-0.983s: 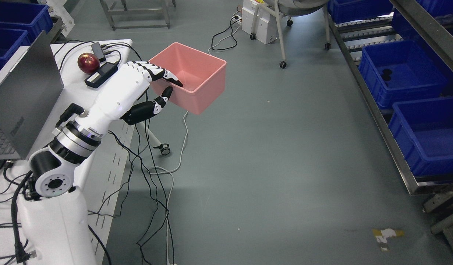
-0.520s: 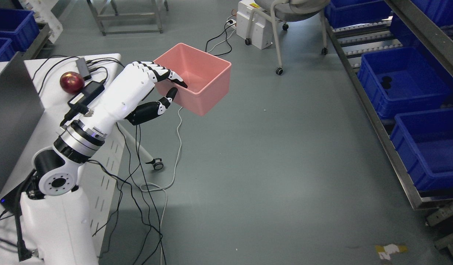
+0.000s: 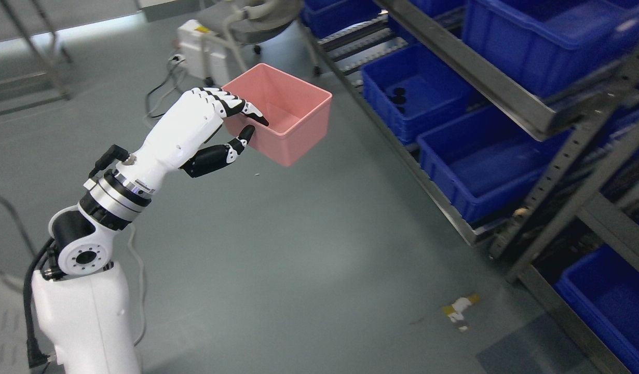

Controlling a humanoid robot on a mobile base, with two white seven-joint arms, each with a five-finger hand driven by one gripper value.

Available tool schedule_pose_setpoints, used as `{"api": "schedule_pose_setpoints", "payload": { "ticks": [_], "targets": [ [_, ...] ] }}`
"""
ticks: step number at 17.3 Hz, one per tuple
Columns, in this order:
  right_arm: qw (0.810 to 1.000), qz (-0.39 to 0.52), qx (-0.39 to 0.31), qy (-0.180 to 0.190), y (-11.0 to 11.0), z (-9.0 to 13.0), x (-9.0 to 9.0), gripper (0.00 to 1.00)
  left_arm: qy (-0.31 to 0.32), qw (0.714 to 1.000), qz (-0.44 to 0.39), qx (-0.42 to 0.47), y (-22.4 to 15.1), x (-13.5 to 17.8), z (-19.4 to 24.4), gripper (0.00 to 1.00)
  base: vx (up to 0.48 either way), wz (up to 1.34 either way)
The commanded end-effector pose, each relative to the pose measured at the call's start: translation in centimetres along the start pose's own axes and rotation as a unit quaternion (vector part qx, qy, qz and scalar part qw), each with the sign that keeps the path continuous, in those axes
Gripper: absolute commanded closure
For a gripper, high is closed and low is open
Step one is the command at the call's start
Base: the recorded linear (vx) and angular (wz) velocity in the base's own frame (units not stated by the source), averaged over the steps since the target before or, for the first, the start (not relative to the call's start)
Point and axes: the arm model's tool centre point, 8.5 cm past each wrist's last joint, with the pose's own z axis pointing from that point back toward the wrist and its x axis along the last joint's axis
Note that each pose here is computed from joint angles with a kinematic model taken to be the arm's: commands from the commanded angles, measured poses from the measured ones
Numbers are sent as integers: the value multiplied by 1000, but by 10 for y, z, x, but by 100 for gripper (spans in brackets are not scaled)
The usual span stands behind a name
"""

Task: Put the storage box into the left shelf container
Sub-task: 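Hold the pink box raised in the left hand while driving to the rack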

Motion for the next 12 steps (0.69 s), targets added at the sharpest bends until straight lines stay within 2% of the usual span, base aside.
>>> {"api": "schedule_pose_setpoints", "payload": {
  "ticks": [1,12],
  "targets": [
    [987,6,161,-1,18,5,3,0,-11,1000,-5,-12,-2,4,-5,98,83,-1106],
    [987,6,161,-1,18,5,3,0,-29,999,-4,-23,-9,12,-14,98,56,-1095]
  ]
}}
